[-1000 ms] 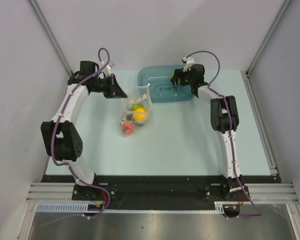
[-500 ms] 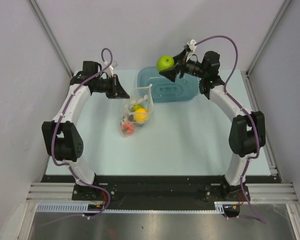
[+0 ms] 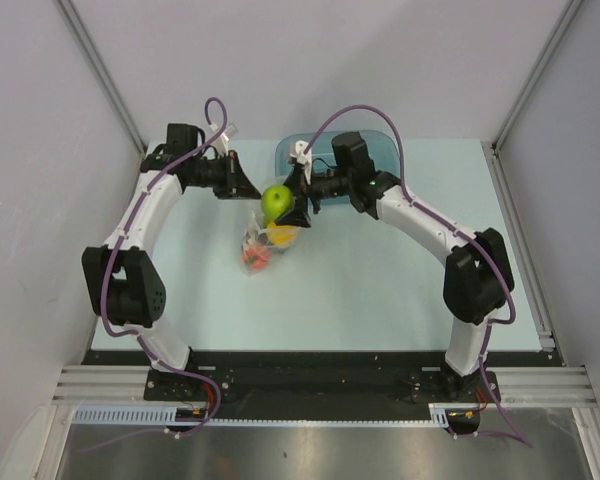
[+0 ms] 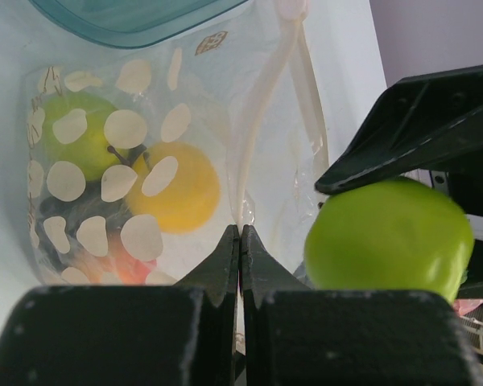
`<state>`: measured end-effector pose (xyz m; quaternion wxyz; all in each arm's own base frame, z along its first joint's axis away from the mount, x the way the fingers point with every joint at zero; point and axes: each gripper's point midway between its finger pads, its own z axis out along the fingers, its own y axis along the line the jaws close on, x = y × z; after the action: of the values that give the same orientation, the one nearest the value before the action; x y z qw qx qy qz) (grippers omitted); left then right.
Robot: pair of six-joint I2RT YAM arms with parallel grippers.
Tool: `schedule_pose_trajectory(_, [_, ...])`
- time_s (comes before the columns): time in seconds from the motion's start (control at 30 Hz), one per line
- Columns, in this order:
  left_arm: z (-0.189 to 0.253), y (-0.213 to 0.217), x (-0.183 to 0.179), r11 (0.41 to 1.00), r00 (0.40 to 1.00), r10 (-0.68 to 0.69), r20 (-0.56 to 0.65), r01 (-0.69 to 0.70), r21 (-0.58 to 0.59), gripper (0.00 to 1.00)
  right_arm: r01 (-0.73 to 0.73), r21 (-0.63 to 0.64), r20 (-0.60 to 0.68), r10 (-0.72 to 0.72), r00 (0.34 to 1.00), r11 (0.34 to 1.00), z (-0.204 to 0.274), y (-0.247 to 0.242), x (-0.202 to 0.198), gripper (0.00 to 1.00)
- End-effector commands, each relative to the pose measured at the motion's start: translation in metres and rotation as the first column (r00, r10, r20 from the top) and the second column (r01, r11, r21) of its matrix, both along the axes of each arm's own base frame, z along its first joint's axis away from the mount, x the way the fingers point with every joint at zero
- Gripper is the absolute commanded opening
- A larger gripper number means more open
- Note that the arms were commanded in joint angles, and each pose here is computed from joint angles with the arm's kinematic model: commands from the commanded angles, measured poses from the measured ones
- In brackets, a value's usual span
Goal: Place the food in the zip-top bag and seal the zipper
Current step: Place the fake fruit in the zipper food storage bag.
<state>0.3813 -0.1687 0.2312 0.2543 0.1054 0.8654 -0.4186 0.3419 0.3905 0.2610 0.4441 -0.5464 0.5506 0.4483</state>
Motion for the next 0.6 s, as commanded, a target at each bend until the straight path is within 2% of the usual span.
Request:
schedule_pose_trajectory(0.0, [0.021, -0.003, -0.006, 1.0, 0.996, -0.019, 0.086, 0.02, -0.017, 0.01, 0.044, -0.044, 0.047, -0.041, 0.998, 0.998, 0.004, 0.006, 0.013, 0.5])
schedule_pose_trajectory(0.13, [0.021, -0.005, -0.006, 1.0, 0.996, -0.017, 0.088, 0.019, -0.019, 0.02, 0.062, -0.04, -0.005, -0.062, 0.998, 0.997, 0.011, 0.012, 0.013, 0.88])
schedule_pose_trajectory(0.2, [0.022, -0.006, -0.004, 1.0, 0.996, -0.014, 0.088, 0.016, -0.024, 0.03, 0.06, -0.024, -0.033, -0.061, 0.998, 0.998, 0.022, 0.007, 0.009, 0.94])
schedule_pose_trajectory(0.23, [0.021, -0.006, -0.003, 1.0, 0.997, -0.011, 0.08, 0.013, -0.026, 0.04, 0.074, -0.013, -0.086, -0.075, 0.993, 0.997, 0.028, 0.004, 0.007, 0.96])
schedule_pose_trajectory(0.37, [0.021, -0.006, -0.001, 0.999, 0.996, -0.013, 0.083, 0.015, -0.029, 0.06, 0.157, 0.009, -0.249, -0.15, 0.957, 0.987, 0.042, -0.024, 0.022, 1.0])
schedule_pose_trajectory(0.43, [0.021, -0.007, -0.002, 0.999, 0.996, -0.015, 0.084, 0.018, -0.03, 0.05, 0.21, -0.002, -0.284, -0.202, 0.937, 0.978, 0.042, -0.035, 0.031, 0.99])
schedule_pose_trajectory(0.5, [0.02, -0.006, -0.002, 0.999, 0.996, -0.018, 0.083, 0.02, -0.026, 0.05, 0.323, -0.054, -0.347, -0.321, 0.881, 0.945, 0.032, -0.051, 0.049, 0.96])
schedule_pose_trajectory(0.57, [0.02, -0.007, -0.003, 0.999, 0.996, -0.023, 0.086, 0.025, -0.023, 0.05, 0.386, -0.11, -0.417, -0.395, 0.819, 0.916, 0.015, -0.061, 0.056, 0.85])
